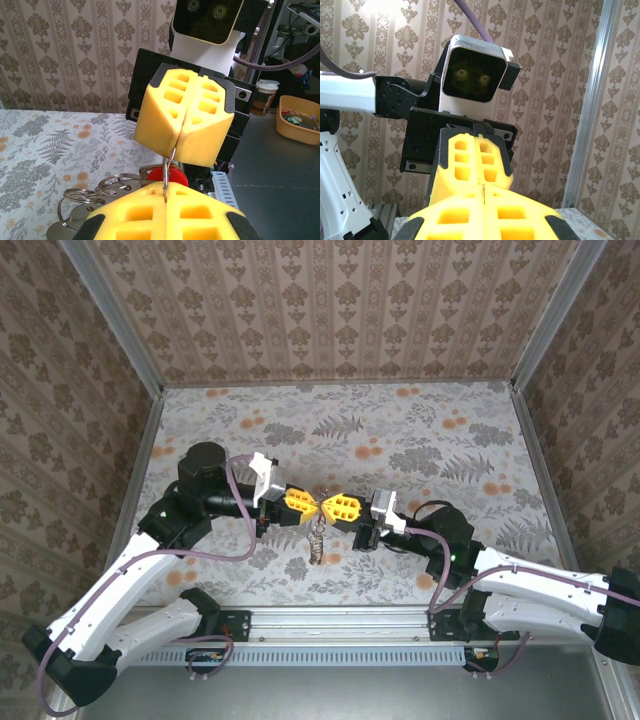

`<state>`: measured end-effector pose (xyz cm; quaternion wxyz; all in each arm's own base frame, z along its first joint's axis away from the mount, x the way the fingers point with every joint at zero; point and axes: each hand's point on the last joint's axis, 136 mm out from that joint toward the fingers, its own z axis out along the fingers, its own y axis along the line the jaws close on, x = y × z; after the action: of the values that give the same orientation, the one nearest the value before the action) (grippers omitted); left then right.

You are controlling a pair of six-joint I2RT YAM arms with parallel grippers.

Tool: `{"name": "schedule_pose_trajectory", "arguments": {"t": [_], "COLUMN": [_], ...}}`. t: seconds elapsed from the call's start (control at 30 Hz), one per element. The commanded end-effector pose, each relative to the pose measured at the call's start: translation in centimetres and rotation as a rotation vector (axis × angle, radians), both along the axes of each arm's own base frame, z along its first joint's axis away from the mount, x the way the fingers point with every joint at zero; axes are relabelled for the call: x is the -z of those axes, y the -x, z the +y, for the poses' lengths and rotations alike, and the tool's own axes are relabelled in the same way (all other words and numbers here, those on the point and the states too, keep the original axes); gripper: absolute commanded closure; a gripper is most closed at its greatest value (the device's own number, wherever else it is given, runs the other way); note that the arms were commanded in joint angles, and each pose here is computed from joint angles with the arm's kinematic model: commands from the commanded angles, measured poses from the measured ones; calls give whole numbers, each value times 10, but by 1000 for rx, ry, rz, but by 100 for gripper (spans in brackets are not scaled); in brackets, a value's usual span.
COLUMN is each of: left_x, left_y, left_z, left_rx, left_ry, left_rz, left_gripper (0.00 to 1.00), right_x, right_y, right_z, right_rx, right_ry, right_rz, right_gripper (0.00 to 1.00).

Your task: Put the keys on the keyring

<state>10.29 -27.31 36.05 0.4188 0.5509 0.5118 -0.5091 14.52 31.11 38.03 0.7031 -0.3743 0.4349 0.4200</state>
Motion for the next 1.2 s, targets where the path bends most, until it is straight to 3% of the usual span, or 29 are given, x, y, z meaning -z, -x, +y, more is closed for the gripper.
{"name": "schedule_pose_trajectory", "arguments": {"t": [0.0, 1.17], "left_x": [-10, -18], "left_y": [6, 7], "left_z": [2, 4], "left_rx": [20, 32], "left_ry": [32, 66], "left_rz": [-29, -24], "left_gripper": [100, 100], "right_x": [-9, 30], "right_y": [8, 3], "right_z": [5, 7], "right_rx": [-44, 51], "right_ry": [6, 177], "right_rz": [-21, -80], "right_gripper": [100, 100]}}
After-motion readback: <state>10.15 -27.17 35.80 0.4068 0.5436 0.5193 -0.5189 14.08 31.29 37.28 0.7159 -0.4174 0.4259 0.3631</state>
